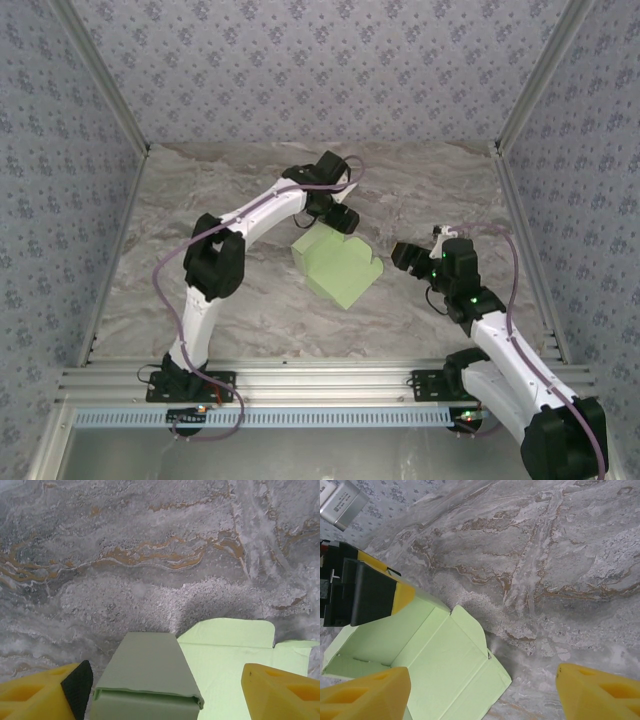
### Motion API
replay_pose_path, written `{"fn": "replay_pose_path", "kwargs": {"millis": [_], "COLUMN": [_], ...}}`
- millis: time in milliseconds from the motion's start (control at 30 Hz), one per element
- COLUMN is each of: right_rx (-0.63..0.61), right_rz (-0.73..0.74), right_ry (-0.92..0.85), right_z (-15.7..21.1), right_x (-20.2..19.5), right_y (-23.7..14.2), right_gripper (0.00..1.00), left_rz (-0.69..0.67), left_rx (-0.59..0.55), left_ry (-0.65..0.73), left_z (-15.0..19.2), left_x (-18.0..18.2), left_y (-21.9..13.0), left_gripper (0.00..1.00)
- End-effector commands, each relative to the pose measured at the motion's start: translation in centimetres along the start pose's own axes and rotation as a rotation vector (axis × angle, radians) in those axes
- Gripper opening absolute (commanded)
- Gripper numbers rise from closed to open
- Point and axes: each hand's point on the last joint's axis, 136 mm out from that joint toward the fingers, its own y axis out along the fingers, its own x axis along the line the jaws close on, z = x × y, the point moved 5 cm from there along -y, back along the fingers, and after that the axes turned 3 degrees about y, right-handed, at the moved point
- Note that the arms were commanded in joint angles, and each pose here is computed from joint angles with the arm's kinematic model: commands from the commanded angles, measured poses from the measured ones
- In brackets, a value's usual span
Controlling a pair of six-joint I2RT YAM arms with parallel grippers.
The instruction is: Fold the paper box
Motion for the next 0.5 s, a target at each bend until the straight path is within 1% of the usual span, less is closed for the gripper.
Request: {"fn": "replay_pose_path", "kwargs": {"millis": [0, 33, 133, 200, 267, 400, 467], "right_rx": [-0.009, -0.005, 0.0, 0.004, 0.006, 0.003, 0.002], "right_rz": [-0.017, -0.016, -0.014, -0.016, -0.011, -0.013, -0.011], "right_ry": [0.013, 0.012, 0.016, 0.015, 0.014, 0.012, 0.013], "right_z": [-0.85, -0.83, -0.71, -0.6, -0.57, -0.63, -0.64], "right_x": [0.63, 0.61, 0.53, 0.5, 0.4, 0.4, 0.34], "right_y": [-0.16, -0.1, 0.03, 0.14, 0.15, 0.18, 0.18], "right_gripper": [0.79, 0.79, 0.79, 0.79, 0.79, 0.79, 0.79], "left_rz": [-0.012, -0.007, 0.01, 0.029, 0.039, 0.048, 0.049], "left_rx": [0.004, 0.007, 0.016, 0.016, 0.02, 0.026, 0.031], "left_ry": [-0.029, -0.029, -0.03, -0.037, -0.047, -0.056, -0.061], "left_z": [-0.53, -0.51, -0.51, -0.56, -0.56, -0.55, -0.48], "left_x": [-0.05, -0.12, -0.31, -0.54, -0.67, -0.78, -0.75], "left_y": [-0.27, -0.17, -0.04, 0.02, 0.06, 0.03, 0.08], "left_gripper": [0.77, 0.77, 0.72, 0.64, 0.6, 0.6, 0.65]}}
